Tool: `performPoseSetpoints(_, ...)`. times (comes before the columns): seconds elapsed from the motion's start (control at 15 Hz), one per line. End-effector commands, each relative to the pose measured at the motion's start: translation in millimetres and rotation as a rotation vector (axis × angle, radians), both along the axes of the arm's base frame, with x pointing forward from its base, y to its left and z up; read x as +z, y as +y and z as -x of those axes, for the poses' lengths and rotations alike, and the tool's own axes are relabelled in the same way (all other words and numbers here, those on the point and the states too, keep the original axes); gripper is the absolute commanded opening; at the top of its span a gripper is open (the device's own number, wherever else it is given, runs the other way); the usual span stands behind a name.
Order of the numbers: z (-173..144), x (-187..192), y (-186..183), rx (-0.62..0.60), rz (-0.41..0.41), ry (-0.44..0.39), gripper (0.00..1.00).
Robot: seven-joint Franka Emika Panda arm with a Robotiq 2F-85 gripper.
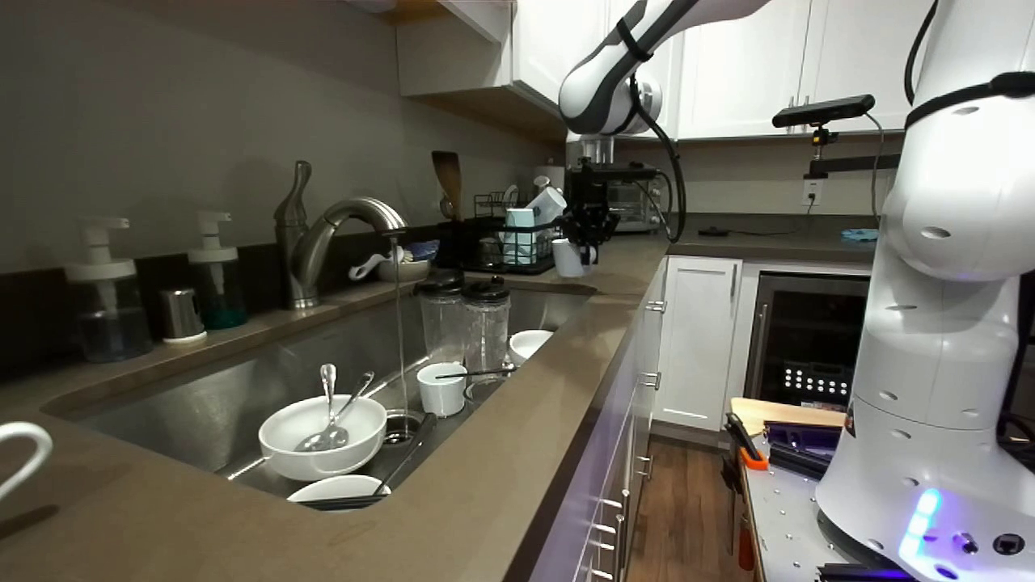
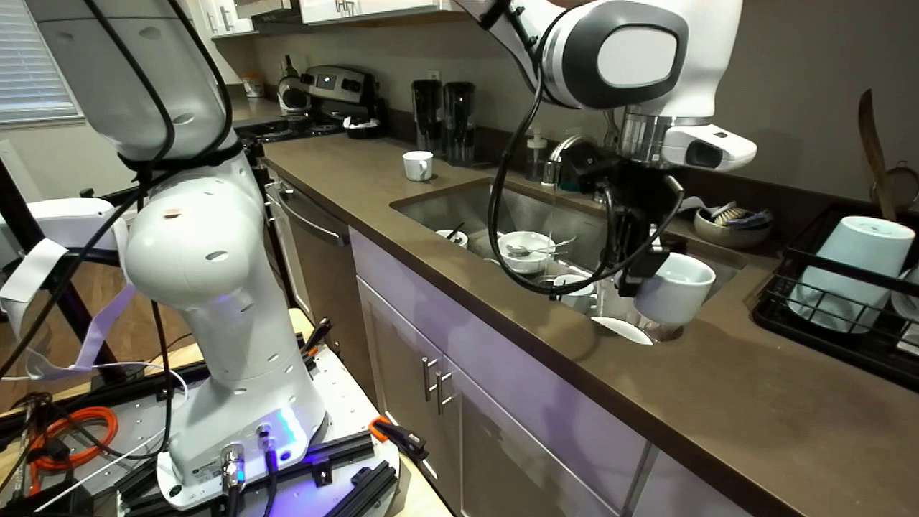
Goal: Pour some water into the cup.
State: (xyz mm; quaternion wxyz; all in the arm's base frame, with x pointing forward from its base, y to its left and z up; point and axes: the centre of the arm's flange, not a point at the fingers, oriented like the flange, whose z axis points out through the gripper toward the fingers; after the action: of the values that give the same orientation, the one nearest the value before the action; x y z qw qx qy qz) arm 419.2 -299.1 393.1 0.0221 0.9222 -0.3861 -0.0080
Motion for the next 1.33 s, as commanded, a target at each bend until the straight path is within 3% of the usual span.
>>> performPoseSetpoints(0.0,1.0,7.2,-26.6,-0.065,-0.006,-0.032,0.04)
performPoseSetpoints(0.73,-44.2,3.0,-88.9,-0.179,-0.038,-0.075,0.04)
performPoseSetpoints(1.27,-41.8,-5.8,-137.5,-0.284,-0.058,-0.084,0.04)
